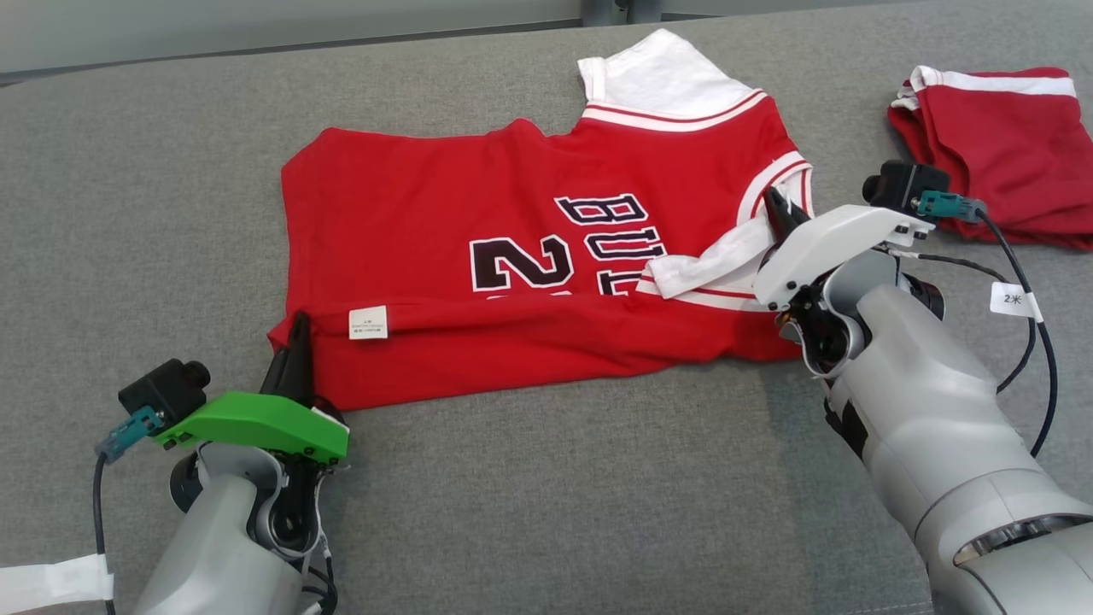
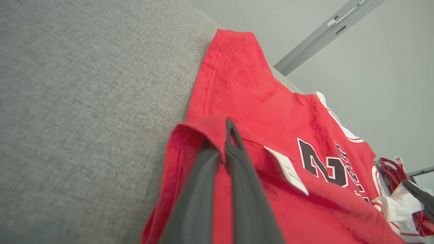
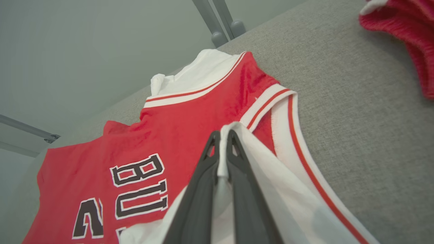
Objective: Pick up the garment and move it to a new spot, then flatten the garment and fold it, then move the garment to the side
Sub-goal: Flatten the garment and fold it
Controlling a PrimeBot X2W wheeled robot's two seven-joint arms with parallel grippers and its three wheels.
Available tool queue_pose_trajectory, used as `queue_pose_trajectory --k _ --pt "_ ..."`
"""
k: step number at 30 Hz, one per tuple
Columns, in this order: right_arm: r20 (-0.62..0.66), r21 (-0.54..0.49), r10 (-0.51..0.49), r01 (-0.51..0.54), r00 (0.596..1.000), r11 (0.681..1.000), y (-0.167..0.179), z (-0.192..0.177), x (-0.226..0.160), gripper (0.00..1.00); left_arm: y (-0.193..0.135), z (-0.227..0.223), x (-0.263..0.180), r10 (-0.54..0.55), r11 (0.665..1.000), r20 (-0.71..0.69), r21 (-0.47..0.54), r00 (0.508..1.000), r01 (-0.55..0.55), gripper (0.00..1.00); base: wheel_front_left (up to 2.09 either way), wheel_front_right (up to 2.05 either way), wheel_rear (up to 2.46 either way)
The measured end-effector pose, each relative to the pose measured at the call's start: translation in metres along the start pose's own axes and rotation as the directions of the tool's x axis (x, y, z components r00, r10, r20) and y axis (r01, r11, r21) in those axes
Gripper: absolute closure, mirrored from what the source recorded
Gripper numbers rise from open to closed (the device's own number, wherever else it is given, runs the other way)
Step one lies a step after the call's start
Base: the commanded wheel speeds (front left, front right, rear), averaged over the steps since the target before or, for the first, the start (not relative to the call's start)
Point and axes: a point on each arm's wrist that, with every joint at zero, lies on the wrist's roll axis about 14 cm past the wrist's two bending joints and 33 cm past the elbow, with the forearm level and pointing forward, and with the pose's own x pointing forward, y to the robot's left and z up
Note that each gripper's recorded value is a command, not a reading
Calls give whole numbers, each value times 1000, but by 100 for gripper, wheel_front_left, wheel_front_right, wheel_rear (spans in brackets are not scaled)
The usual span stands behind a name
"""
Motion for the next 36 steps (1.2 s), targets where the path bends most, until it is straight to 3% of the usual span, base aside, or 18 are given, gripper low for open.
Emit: queue_pose_trajectory --k 10,13,14,15,16,17,18,30,36 --pt "8 -3 -15 15 1000 1000 2 3 8 100 1 -3 1 7 1000 -13 16 1000 -7 100 0 0 0" --pt "15 -19 -14 14 1000 1000 3 4 8 73 0 -3 2 3 1000 -15 19 1000 -2 100 0 0 0" --pt "17 -22 -13 13 1000 1000 3 4 9 53 0 -3 2 3 1000 -18 21 1000 -3 100 0 0 0" --pt "19 -23 -12 13 1000 1000 3 5 9 0 1 -4 2 6 1000 -21 22 1000 -5 85 0 0 0" --pt "27 -26 -11 12 1000 1000 4 7 9 0 1 -5 2 7 1000 -24 25 1000 -6 66 0 0 0" --pt "28 -30 -10 11 1000 999 4 8 9 0 1 -5 2 7 1000 -27 28 1000 -6 24 0 0 0" --pt "35 -34 -9 11 999 999 4 9 9 0 1 -5 3 4 1000 -28 31 1000 -3 0 0 0 0" --pt "103 -72 53 -46 993 996 25 29 10 0 -7 6 3 -32 998 -5 59 999 33 0 0 0 0" --pt "191 -74 80 -67 978 995 33 63 5 0 -17 17 -2 -82 991 22 111 996 79 0 0 0 0"
